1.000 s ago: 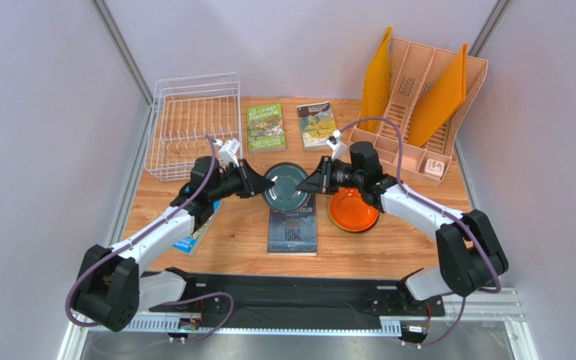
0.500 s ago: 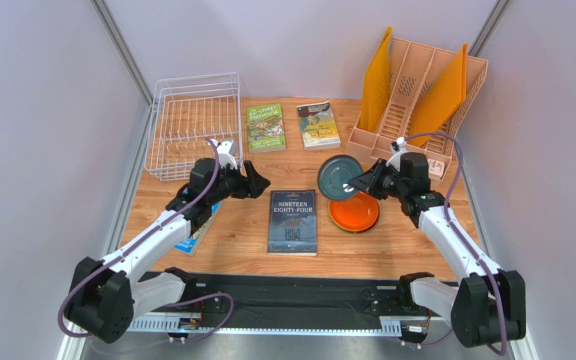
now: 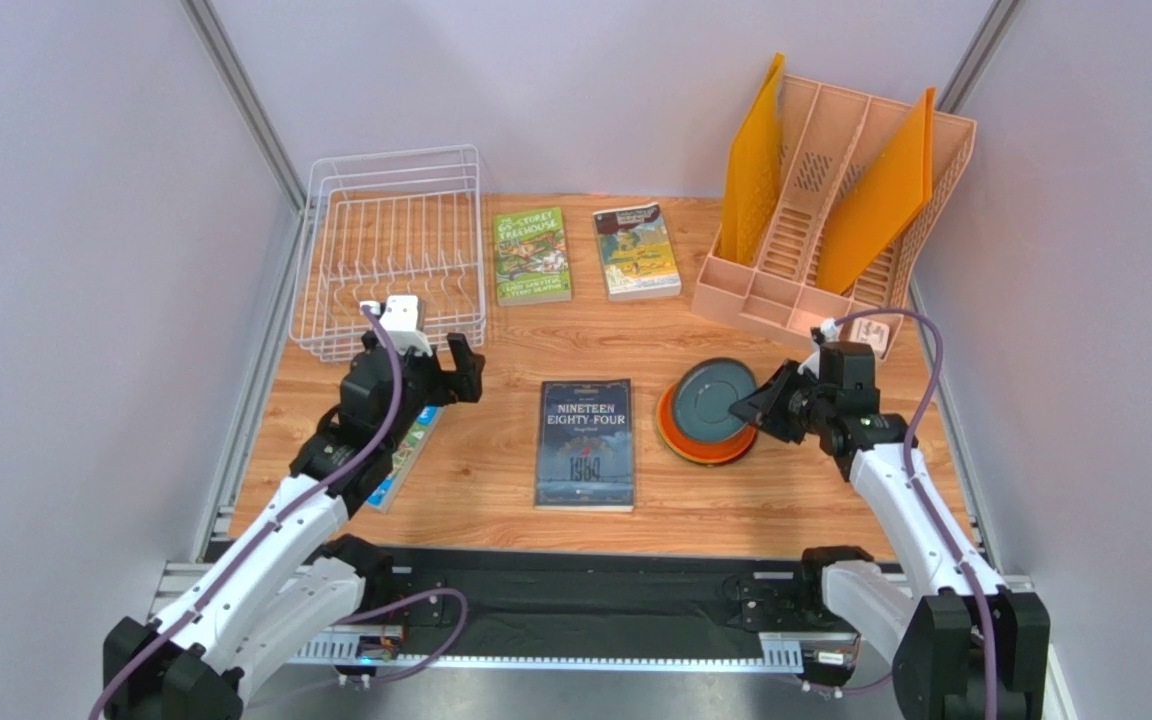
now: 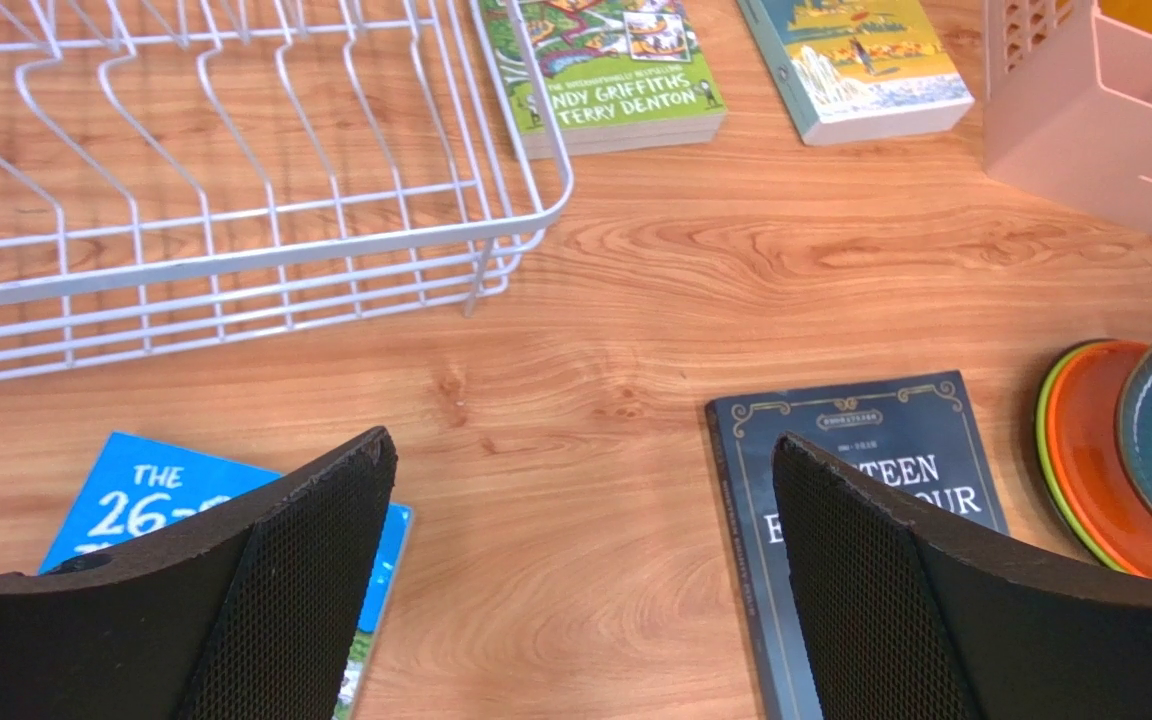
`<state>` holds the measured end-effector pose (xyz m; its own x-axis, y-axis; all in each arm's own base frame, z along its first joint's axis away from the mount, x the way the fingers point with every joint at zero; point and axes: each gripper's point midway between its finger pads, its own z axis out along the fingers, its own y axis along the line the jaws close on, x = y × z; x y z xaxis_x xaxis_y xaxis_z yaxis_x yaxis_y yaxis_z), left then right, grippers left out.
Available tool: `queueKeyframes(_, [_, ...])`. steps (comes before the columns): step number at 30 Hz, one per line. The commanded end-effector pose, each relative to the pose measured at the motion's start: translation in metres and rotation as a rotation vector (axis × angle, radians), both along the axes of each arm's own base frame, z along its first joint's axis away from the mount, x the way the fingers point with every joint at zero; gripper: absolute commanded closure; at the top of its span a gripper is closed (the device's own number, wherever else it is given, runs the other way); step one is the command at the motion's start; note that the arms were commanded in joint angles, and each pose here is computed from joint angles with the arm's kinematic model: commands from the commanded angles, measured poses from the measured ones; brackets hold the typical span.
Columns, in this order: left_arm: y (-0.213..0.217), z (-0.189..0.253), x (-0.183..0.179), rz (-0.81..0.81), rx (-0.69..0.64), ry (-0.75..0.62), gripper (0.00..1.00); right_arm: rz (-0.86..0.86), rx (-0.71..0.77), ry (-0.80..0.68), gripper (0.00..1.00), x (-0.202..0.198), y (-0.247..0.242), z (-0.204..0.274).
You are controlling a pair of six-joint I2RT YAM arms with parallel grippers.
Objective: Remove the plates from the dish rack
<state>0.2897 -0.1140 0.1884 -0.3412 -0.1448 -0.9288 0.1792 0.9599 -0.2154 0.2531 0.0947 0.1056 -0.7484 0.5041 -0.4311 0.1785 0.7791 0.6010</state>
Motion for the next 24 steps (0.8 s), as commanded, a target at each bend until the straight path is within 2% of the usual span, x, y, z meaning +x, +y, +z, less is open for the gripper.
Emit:
queueKeyframes(1, [0.011, 0.004, -0.001, 0.033, 0.044, -0.027, 0.0, 0.013, 0.025, -0.057, 1.0, 0.009, 0.004, 0.01])
queueKeyframes(9, [0.011, -0.002, -0.002, 0.036, 0.049, -0.002, 0.0, 0.029, 0.056, -0.007, 0.99, 0.01, 0.01, -0.005])
queueKeyframes(14, [0.009, -0.005, -0.001, 0.031, 0.043, 0.009, 0.0, 0.035, 0.061, -0.003, 0.95, 0.012, 0.011, -0.006])
queueKeyframes(17, [0.008, -0.004, 0.0, 0.029, 0.041, 0.01, 0.0, 0.038, 0.063, 0.005, 0.75, 0.012, 0.012, -0.007])
queueKeyframes(18, [0.007, -0.004, -0.001, 0.022, 0.041, 0.01, 0.0, 0.035, 0.062, 0.004, 0.61, 0.012, 0.011, -0.007])
queueKeyframes(24, [0.004, -0.005, 0.0, 0.011, 0.031, 0.013, 0.0, 0.036, 0.051, 0.005, 0.39, 0.013, 0.01, -0.01])
